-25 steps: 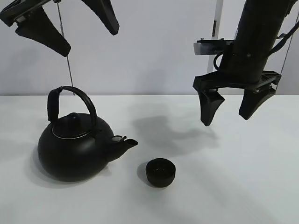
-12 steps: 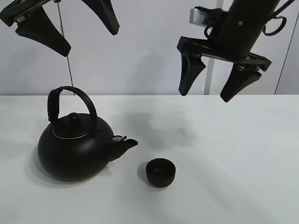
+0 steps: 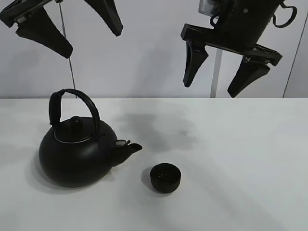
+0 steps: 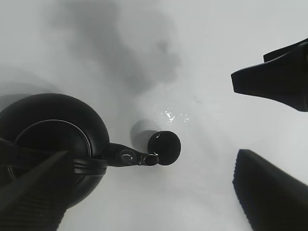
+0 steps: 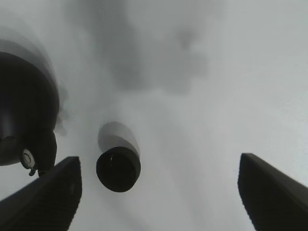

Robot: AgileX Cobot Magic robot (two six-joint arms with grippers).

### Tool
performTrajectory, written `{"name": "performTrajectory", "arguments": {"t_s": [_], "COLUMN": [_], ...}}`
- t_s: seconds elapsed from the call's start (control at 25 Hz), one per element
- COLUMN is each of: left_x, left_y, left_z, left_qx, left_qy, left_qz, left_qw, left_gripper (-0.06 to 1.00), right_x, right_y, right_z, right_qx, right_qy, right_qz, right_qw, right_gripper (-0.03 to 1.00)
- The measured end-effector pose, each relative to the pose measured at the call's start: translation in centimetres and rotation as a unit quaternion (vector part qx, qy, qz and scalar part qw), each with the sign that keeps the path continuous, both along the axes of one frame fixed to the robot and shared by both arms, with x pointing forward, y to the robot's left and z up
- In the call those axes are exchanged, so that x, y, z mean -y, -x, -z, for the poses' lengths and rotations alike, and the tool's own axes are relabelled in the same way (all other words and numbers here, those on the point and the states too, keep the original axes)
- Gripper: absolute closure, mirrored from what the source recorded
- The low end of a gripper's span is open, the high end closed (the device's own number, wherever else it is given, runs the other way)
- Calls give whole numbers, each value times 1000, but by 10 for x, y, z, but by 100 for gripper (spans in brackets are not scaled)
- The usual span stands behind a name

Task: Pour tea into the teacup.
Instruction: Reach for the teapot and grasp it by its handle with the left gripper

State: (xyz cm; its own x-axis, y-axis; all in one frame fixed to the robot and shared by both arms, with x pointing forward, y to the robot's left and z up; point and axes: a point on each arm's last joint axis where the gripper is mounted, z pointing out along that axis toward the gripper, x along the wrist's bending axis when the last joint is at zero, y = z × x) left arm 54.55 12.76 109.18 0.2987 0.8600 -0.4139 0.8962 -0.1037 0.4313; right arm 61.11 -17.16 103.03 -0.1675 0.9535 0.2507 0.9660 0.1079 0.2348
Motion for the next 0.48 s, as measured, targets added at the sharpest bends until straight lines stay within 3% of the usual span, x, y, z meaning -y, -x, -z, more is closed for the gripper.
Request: {"name": "performTrajectory", "arguments": {"t_s": [0.28, 0.48], "left_x": [0, 0], "left_y": [0, 0], "left_z": [0, 0], "left_qx": [0, 0], "left_qy": [0, 0], "left_qz": [0, 0], "left_qw": [1000, 1000], "left_gripper": [30, 30], "right_x": [18, 16], "right_y": [0, -4], "right_z": [-11, -32], "right_qx": [-9, 15], "right_qy": [0, -8], "right_qz": [22, 20], "right_qw": [1000, 1000], "right_gripper": [36, 36]}}
